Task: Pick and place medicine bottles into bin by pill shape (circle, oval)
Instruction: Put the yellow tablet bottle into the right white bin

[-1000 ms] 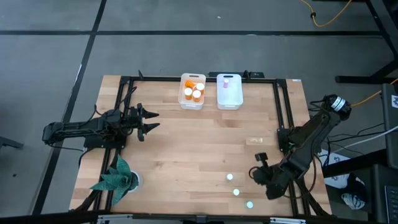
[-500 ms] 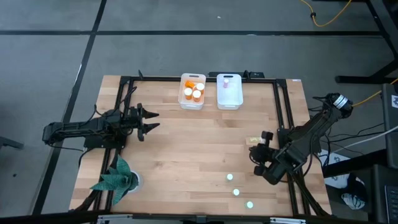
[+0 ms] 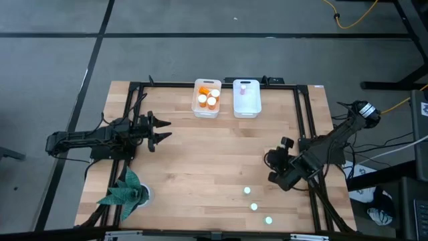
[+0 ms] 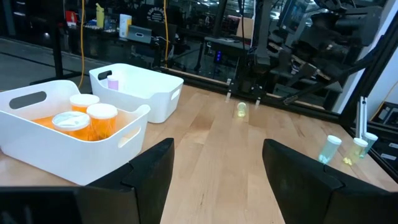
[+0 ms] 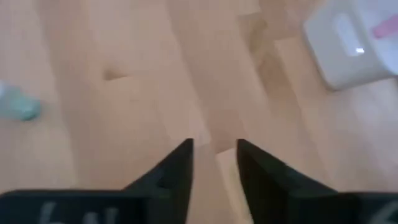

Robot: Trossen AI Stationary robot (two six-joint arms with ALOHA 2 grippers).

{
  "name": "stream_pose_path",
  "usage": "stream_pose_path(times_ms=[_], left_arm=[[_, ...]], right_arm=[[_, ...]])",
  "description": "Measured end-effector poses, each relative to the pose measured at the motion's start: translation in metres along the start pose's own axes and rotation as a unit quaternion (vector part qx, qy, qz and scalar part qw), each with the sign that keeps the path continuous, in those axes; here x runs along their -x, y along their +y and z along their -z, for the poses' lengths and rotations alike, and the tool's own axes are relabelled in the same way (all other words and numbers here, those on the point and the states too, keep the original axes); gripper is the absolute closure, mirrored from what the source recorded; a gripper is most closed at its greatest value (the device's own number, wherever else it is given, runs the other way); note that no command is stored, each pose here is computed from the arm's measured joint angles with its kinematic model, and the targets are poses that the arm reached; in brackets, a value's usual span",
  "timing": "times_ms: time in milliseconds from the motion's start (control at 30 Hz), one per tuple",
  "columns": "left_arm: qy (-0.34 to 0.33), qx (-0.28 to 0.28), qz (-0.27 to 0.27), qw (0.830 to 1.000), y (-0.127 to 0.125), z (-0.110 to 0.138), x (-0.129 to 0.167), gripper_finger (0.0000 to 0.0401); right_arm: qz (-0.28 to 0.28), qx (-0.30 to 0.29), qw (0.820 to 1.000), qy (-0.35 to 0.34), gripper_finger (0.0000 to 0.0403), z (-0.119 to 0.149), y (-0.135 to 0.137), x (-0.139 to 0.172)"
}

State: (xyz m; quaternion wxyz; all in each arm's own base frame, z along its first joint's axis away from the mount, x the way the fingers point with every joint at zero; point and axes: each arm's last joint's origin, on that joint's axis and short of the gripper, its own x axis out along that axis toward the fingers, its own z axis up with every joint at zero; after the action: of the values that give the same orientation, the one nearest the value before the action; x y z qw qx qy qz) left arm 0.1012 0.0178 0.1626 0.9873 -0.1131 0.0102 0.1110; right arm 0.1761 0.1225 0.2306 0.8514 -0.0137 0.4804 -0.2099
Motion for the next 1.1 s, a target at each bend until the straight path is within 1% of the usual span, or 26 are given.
stream_pose_path(times_ms=[100, 233, 300, 400, 467, 533, 600, 633, 700, 767, 867, 967, 1100], left_arm=[[0.0, 0.0, 0.0, 1.0, 0.0, 0.0, 0.0, 0.0164], [0.0, 0.0, 0.0, 1.0, 0.0, 0.0, 0.0, 0.0164], [0.0, 0.0, 0.0, 1.0, 0.0, 0.0, 0.0, 0.0164], [0.0, 0.0, 0.0, 1.0, 0.0, 0.0, 0.0, 0.0164], [0.0, 0.0, 0.0, 1.0, 0.0, 0.0, 0.0, 0.0164], [0.0, 0.0, 0.0, 1.0, 0.0, 0.0, 0.0, 0.0164], [0.0, 0.0, 0.0, 1.0, 0.0, 0.0, 0.0, 0.0164], [0.0, 0.0, 0.0, 1.0, 0.0, 0.0, 0.0, 0.0164], [0.0, 0.0, 0.0, 1.0, 0.0, 0.0, 0.0, 0.0164], [0.0, 0.0, 0.0, 1.0, 0.0, 0.0, 0.0, 0.0164], [0.0, 0.0, 0.0, 1.0, 0.0, 0.0, 0.0, 0.0164], [0.0, 0.0, 0.0, 1.0, 0.0, 0.0, 0.0, 0.0164], [0.0, 0.0, 0.0, 1.0, 0.0, 0.0, 0.0, 0.0164]], right_arm=[[0.039, -0.002, 0.999, -0.009, 0.0217, -0.004, -0.008, -0.004], [0.109, 0.01, 0.994, -0.019, 0.0157, -0.006, -0.022, -0.008], [0.133, 0.009, 0.991, -0.017, 0.0138, -0.008, -0.028, -0.01], [0.145, -0.034, 0.989, -0.003, 0.0126, -0.012, -0.035, -0.015], [0.137, -0.059, 0.987, 0.052, 0.0124, -0.013, -0.042, -0.02], [0.124, -0.079, 0.981, 0.13, 0.0124, -0.013, -0.051, -0.025], [0.111, -0.079, 0.972, 0.192, 0.0124, -0.013, -0.059, -0.029], [0.104, -0.07, 0.969, 0.211, 0.0124, -0.014, -0.063, -0.031], [0.08, -0.037, 0.967, 0.24, 0.0124, -0.016, -0.069, -0.035], [0.036, -0.003, 0.962, 0.269, 0.0124, -0.017, -0.072, -0.04], [-0.021, 0.021, 0.952, 0.304, 0.0124, -0.013, -0.076, -0.051], [-0.035, 0.027, 0.943, 0.33, 0.0124, -0.002, -0.081, -0.062], [-0.047, 0.051, 0.94, 0.334, 0.0124, 0.014, -0.084, -0.08]])
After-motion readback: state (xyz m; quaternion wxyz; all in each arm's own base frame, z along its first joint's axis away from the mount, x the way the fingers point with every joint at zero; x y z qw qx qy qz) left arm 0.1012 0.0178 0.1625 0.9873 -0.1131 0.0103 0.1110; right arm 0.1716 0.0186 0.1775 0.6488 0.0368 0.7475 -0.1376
